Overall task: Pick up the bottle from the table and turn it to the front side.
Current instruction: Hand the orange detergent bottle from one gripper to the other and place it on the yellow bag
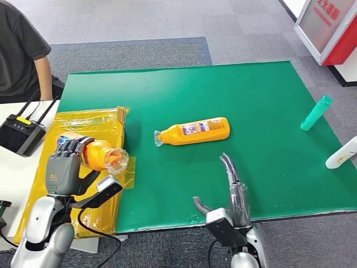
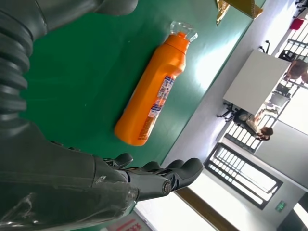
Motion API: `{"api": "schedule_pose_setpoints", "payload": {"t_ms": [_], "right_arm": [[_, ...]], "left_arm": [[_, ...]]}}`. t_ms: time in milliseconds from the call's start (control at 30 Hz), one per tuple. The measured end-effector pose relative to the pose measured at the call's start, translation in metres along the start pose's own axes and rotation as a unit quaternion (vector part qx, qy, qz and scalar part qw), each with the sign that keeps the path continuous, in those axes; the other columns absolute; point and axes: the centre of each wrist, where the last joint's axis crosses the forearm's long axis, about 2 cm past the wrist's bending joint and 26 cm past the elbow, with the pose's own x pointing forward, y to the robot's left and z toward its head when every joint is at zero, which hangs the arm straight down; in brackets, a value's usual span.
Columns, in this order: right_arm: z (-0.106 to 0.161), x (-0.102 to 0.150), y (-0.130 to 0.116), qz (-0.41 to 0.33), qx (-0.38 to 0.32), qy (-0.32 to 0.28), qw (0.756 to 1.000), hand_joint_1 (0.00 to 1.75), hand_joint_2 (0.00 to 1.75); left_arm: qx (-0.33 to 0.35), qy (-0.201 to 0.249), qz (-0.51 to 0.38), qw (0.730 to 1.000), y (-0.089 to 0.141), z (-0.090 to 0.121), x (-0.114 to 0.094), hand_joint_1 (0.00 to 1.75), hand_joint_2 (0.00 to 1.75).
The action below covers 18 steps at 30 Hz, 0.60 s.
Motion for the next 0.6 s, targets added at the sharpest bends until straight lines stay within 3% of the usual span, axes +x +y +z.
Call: {"api": "schedule_pose_setpoints", "payload": {"t_ms": [100, 233, 367, 533, 600], "right_arm": [[0.0, 0.0, -0.001, -0.002, -0.001, 0.003, 1.0, 0.0, 1.75], [0.0, -0.001, -0.001, -0.012, 0.002, 0.006, 1.0, 0.0, 1.75], [-0.003, -0.001, -0.001, -0.019, 0.004, 0.006, 1.0, 0.0, 1.75], [-0.005, -0.004, 0.001, -0.022, 0.007, 0.007, 1.0, 0.0, 1.75], [-0.006, -0.005, 0.002, -0.023, 0.01, 0.008, 1.0, 0.0, 1.75]], "left_arm": [[-0.056, 0.029, -0.017, 0.998, -0.004, -0.004, -0.007, 1.75, 1.75], [-0.142, 0.055, -0.048, 0.987, -0.019, -0.009, -0.03, 1.75, 1.75], [-0.203, 0.056, -0.072, 0.975, -0.035, -0.014, -0.048, 1.75, 1.75], [-0.249, 0.053, -0.091, 0.963, -0.048, -0.023, -0.055, 1.75, 1.75], [-0.259, 0.051, -0.092, 0.96, -0.052, -0.025, -0.056, 0.87, 1.75]]}}
